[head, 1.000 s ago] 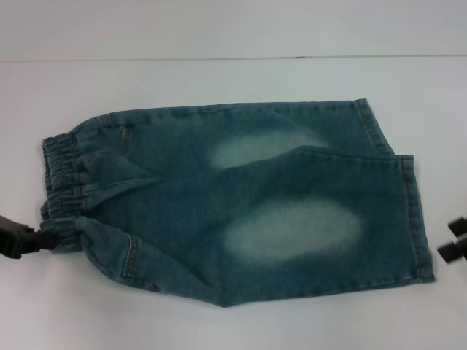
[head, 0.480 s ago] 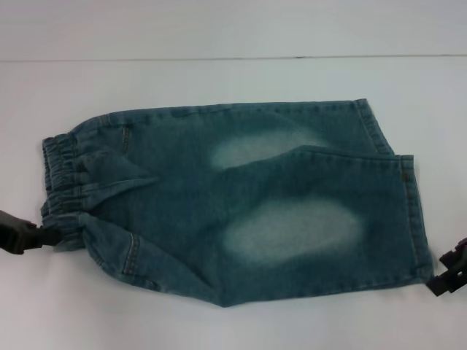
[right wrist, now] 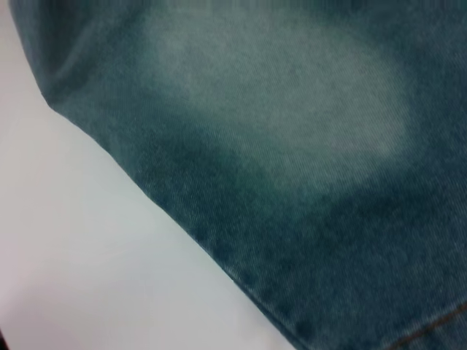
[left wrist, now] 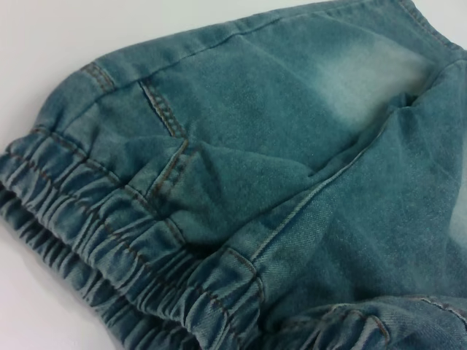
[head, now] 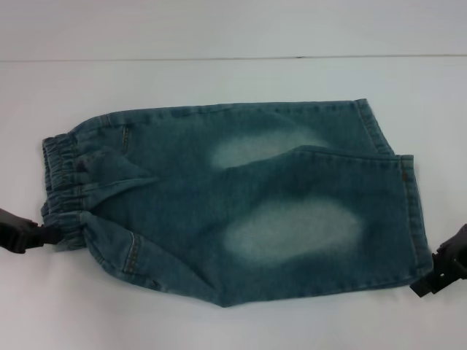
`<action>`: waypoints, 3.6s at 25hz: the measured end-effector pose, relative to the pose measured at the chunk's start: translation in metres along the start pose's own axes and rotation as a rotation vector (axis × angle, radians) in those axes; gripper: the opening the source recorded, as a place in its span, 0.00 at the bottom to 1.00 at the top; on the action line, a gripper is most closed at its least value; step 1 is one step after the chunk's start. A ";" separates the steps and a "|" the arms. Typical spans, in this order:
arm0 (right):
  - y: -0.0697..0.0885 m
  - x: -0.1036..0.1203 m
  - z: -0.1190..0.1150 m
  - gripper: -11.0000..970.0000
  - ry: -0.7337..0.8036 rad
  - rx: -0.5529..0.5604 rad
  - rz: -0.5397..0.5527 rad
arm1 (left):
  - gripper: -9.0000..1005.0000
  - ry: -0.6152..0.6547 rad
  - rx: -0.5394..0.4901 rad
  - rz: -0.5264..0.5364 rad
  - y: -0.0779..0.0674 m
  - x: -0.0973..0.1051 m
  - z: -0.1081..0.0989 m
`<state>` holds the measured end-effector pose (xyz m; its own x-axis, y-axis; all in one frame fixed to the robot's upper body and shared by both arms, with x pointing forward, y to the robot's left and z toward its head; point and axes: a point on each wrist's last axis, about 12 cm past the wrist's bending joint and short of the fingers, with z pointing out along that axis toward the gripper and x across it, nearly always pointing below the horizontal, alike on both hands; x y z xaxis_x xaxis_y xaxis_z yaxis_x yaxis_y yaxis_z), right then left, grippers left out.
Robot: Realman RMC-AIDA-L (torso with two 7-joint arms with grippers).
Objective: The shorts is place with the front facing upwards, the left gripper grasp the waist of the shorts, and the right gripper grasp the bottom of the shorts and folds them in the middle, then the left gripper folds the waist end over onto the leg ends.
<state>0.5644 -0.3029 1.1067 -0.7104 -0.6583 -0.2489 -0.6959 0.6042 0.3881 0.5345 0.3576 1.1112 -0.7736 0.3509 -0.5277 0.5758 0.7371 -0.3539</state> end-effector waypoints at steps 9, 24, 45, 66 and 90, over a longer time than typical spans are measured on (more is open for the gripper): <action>0.003 -0.006 0.008 0.64 -0.010 0.001 -0.031 | 0.04 -0.010 0.001 0.000 -0.001 0.000 0.002; 0.002 -0.005 0.004 0.09 -0.059 -0.007 -0.047 | 0.03 -0.013 0.001 -0.010 -0.001 -0.003 0.001; -0.032 -0.024 0.014 0.07 -0.896 0.124 0.104 | 0.04 -0.204 -0.196 -0.274 0.026 -0.040 0.007; -0.050 -0.052 0.026 0.07 -0.922 0.363 0.227 | 0.04 -0.348 -0.295 -0.288 0.037 -0.051 0.007; -0.050 -0.080 0.033 0.17 -0.791 0.423 0.212 | 0.25 -0.316 -0.335 -0.230 0.034 -0.067 0.025</action>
<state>0.6523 -0.2657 1.0778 -0.5841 -0.1102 -0.8042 -0.4124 0.8936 0.1771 0.6123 0.3445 1.1151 -0.7227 0.0042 -0.6911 0.2434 0.9375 -0.2488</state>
